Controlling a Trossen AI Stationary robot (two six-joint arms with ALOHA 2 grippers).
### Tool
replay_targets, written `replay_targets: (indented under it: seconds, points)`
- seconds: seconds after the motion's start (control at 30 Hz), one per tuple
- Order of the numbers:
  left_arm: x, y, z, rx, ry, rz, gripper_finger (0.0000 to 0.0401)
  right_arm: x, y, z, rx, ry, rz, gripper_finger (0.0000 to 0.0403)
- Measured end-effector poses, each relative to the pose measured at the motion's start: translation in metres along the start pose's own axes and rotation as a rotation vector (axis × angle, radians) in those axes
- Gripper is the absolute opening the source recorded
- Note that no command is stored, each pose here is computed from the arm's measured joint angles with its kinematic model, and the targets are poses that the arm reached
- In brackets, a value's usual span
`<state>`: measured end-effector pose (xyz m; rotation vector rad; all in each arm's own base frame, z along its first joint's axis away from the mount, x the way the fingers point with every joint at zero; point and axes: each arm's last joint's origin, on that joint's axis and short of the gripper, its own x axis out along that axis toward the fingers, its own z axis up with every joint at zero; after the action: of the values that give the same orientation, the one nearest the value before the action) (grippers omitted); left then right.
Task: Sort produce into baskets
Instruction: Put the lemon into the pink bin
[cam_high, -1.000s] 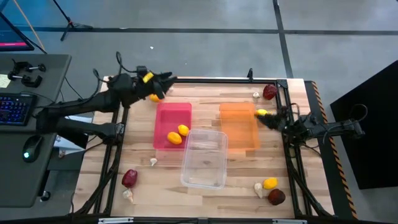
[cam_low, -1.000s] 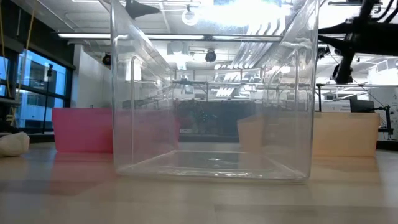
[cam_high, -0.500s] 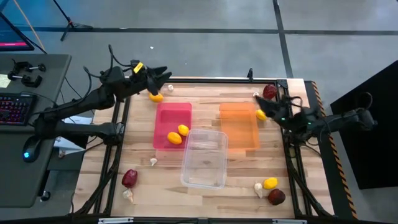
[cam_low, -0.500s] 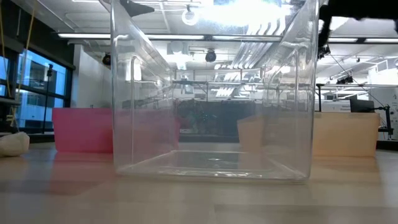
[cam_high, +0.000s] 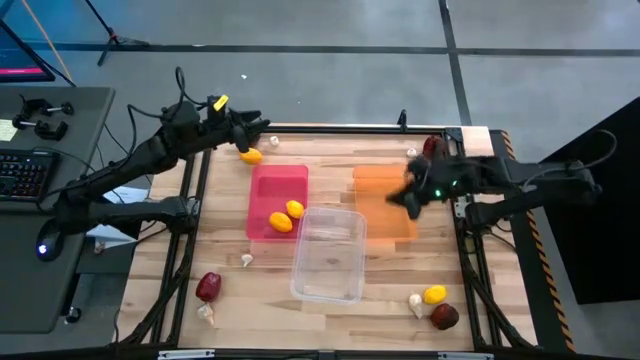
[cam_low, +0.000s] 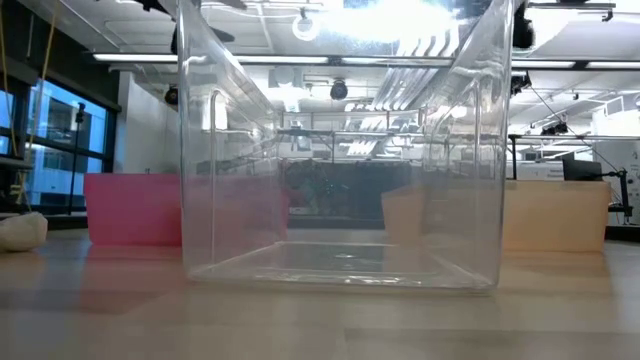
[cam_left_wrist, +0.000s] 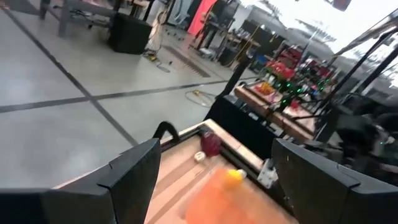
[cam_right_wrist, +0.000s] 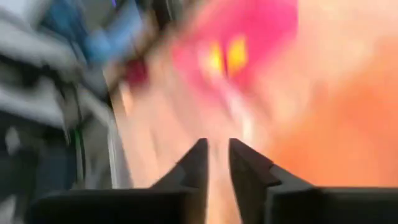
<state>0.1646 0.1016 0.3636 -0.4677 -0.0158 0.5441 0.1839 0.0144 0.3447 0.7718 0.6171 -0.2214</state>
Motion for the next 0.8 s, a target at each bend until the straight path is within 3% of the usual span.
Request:
replay_targets:
  seconds: [0.13,0.33,0.5,0.6,0.8]
  points:
    - [0.0,0.004,0.0,0.01,0.009,0.017,0.0295,-0.004,0.016,-0.023,0.059,0.321,-0.134,0.0137]
    - [0.0,0.007,0.002,0.007,0.027,-0.019,0.0295,0.012,0.012,-0.082,0.081,0.778,-0.429,0.0261]
    - [-0.001,0.01,0.002,0.005,0.04,-0.033,0.0295,0.035,0.013,-0.124,-0.013,0.923,-0.362,0.0318]
    - [-0.001,0.011,0.001,0.002,0.053,-0.027,0.0295,0.046,0.016,-0.144,-0.086,0.94,-0.294,0.0325]
    - [-0.001,0.012,0.001,0.001,0.056,-0.021,0.0295,0.063,0.016,-0.182,-0.24,1.002,-0.286,0.0326]
